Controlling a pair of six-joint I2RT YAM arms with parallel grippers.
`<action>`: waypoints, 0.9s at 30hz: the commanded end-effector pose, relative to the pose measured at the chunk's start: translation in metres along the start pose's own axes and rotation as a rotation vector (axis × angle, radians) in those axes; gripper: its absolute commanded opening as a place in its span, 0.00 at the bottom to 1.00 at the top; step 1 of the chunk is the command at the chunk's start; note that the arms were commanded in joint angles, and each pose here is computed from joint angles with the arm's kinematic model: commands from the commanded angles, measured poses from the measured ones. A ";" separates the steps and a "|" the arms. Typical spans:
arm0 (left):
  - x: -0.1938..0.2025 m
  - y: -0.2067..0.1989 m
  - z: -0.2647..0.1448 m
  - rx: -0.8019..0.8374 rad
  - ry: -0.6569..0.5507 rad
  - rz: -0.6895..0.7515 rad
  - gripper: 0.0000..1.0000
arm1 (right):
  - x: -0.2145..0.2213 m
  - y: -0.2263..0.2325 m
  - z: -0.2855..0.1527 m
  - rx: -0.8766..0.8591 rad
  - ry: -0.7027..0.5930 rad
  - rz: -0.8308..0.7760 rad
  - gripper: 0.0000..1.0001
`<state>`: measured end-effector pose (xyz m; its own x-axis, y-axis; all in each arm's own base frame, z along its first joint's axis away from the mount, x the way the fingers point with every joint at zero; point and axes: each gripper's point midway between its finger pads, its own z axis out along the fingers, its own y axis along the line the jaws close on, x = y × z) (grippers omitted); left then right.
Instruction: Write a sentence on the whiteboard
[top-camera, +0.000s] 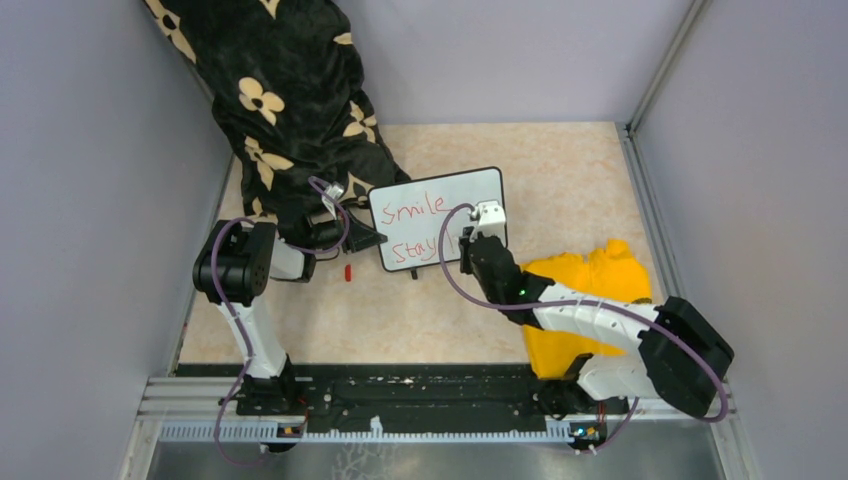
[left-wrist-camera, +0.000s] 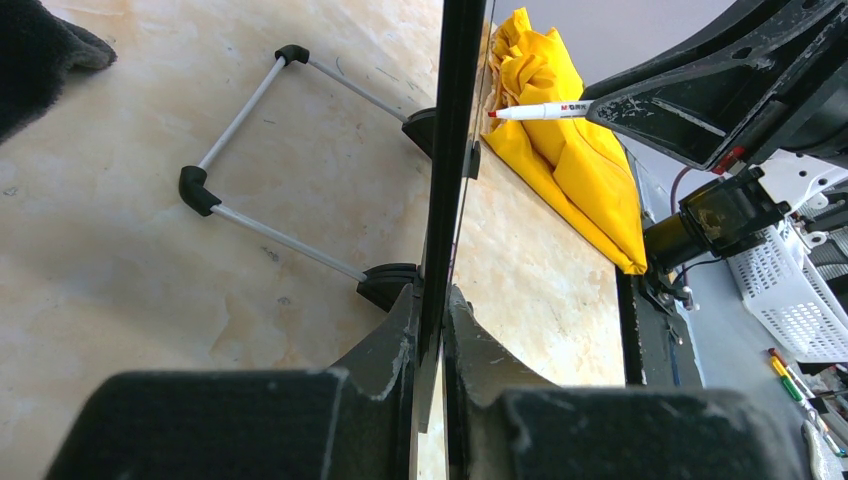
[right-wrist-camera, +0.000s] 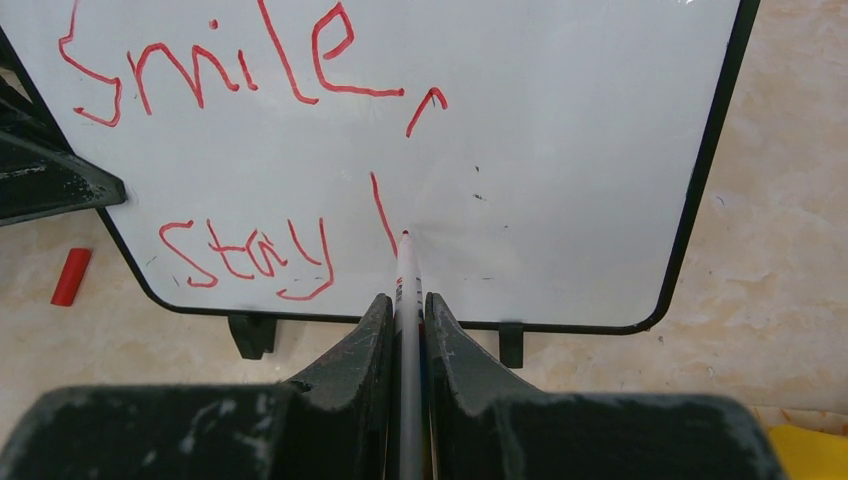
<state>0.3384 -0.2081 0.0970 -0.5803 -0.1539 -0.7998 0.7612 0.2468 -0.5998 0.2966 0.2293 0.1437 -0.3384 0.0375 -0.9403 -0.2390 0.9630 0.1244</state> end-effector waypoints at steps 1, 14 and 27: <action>0.021 0.007 0.004 -0.033 0.042 -0.083 0.00 | -0.021 0.003 0.006 0.008 -0.055 0.028 0.00; 0.021 0.008 0.004 -0.033 0.043 -0.084 0.00 | -0.008 0.010 0.013 -0.024 -0.017 0.014 0.00; 0.021 0.008 0.004 -0.034 0.043 -0.085 0.00 | 0.005 0.006 0.012 -0.013 0.013 0.019 0.00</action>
<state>0.3381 -0.2097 0.0971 -0.5783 -0.1503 -0.8019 0.7642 0.2443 -0.5969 0.2961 0.2379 0.1247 -0.3791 0.0064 -0.9253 -0.2698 0.9557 0.1172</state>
